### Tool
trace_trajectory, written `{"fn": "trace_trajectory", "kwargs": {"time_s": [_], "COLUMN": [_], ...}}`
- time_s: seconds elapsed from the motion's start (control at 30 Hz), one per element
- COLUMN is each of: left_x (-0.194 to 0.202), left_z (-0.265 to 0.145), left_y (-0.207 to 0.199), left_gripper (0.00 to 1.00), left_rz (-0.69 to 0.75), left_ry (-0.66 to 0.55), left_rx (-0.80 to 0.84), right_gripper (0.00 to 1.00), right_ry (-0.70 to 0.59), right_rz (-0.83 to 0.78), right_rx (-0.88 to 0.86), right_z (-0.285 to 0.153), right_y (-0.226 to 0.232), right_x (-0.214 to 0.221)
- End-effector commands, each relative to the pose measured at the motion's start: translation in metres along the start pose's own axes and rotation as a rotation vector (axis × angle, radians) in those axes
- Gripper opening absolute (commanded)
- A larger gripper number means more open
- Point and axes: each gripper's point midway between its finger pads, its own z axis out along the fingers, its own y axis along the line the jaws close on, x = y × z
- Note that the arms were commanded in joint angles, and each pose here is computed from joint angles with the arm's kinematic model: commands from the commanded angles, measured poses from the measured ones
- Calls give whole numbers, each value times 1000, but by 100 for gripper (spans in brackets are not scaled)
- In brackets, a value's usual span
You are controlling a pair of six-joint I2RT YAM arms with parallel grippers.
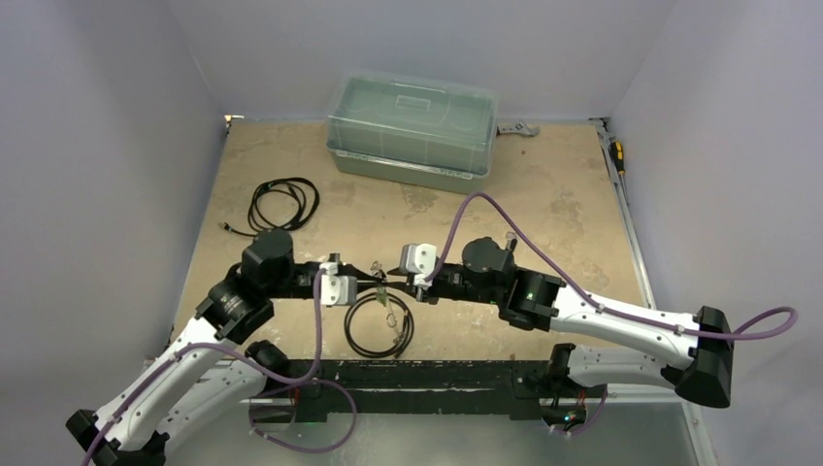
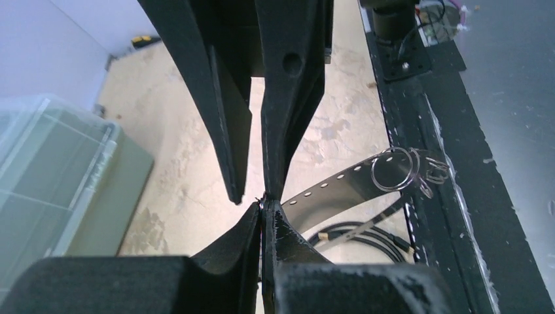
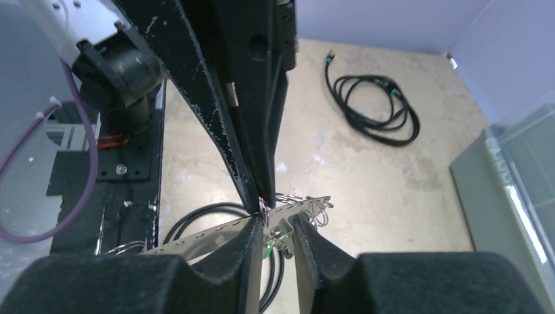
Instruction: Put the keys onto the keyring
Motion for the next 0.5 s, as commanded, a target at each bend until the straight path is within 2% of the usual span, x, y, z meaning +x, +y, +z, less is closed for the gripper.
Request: {"fn": "trace_trajectory", "kwargs": {"time_s": [0.0, 0.23, 0.47], "left_x": [-38, -63, -74], "left_z": [-4, -15, -22], "left_y": [2, 0, 0], "left_gripper": [0, 0, 0], "left_rz": [67, 69, 63], "left_ry": [-179, -353, -444], "left_rx": [-49, -120, -165], "right_gripper": [28, 27, 29], "right_ry": [-156, -172, -182], "right_rz": [7, 10, 9], "right_rx": [34, 6, -17], "right_z": [-12, -11, -11], "right_y": [-7, -2, 2], "right_x": [-44, -47, -50]}}
